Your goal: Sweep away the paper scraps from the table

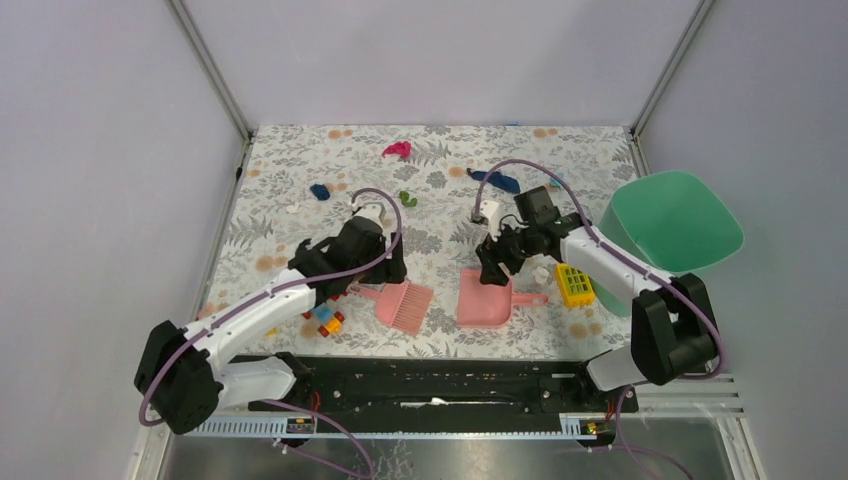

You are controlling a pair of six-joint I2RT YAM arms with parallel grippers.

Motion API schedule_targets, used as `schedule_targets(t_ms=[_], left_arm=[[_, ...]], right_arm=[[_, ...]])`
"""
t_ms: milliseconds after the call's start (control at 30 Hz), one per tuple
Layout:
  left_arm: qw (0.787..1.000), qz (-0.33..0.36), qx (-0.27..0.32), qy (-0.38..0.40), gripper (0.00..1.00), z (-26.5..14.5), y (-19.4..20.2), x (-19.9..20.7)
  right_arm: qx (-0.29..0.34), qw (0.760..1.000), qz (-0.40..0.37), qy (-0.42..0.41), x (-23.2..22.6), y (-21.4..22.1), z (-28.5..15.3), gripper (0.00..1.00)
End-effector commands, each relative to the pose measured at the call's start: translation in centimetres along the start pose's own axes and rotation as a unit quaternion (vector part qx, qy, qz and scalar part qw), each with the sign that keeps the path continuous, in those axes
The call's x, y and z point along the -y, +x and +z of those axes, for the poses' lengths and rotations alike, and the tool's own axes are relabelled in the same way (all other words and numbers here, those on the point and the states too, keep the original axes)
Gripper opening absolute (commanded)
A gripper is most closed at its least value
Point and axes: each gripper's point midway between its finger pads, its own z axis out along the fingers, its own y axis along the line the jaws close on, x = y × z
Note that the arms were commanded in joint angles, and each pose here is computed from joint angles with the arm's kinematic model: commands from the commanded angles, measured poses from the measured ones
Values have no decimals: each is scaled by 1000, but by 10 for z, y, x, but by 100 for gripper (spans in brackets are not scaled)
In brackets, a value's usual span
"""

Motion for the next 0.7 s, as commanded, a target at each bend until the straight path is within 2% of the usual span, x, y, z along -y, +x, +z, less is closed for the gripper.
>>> schedule_targets(t_ms=[0,200,333,500,667], left_arm=[[997,-63,20,-42,82,-16,-4,-15],[985,-120,67,-105,83,-28,-11,-40],[976,-167,87,-108,86,-32,-11,-44],[969,-197,95,-116,88,-34,-6,-51],[963,-207,115,-127,85,-32,-9,-59]], right_arm=[[9,999,-28,-27,-9,-34,12,70],[-1,999,-45,-23,-6,-68,45,59],[6,999,-38,-25,-14,-89,70,63],[-32,996,-77,-25,-32,-83,100,65],[-62,994,-88,-36,-43,-74,122,67]])
